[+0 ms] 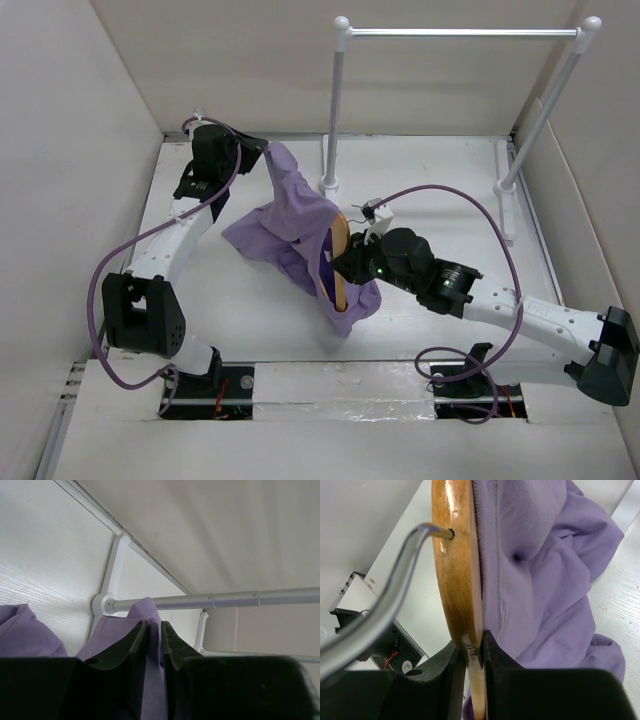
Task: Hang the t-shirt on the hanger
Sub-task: Place the T-shirt on the hanger, then place the hanger at the clothesline.
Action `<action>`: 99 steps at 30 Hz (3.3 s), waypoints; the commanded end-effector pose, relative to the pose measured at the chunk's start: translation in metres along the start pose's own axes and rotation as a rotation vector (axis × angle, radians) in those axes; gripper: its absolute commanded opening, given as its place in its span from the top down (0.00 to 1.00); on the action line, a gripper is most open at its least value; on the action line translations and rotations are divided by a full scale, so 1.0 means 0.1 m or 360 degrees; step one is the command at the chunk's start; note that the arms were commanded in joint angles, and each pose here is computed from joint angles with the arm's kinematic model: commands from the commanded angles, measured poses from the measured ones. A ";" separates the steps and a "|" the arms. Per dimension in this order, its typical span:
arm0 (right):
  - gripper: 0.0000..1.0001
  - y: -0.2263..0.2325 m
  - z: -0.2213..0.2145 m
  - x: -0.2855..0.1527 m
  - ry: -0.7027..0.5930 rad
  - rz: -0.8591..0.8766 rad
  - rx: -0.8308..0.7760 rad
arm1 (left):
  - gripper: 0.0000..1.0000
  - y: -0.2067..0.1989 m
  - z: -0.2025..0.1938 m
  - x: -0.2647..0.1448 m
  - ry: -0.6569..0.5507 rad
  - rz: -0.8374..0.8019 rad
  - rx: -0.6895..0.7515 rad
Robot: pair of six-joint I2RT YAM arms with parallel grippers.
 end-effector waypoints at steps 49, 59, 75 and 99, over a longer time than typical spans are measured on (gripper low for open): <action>1.00 0.24 1.90 -1.29 -0.0113 -0.0418 -0.0053 | 1.00 -0.69 0.51 -0.77 -0.0257 -0.0278 0.0481; 1.00 -0.47 2.19 -1.54 -0.0314 -0.0866 0.0081 | 0.73 -0.65 0.21 -1.08 -0.0021 -0.0396 0.0600; 1.00 -1.51 3.39 -2.00 -0.0852 -0.1424 0.0234 | 0.60 -0.59 -0.58 -1.85 0.0327 -0.0544 0.1041; 1.00 -2.11 4.16 -2.07 -0.1195 -0.1341 0.0235 | 0.50 -0.72 -0.70 -1.83 0.0320 -0.0682 0.0996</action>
Point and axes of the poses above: each gripper's point midway between its finger pads, its own x axis out along the fingers, its own y axis along the line the jaws close on, z = x × y, the point moved 3 cm from there along -x, back along the fingers, and after that the axes turned 5 degrees about x, right-handed, at the moved point
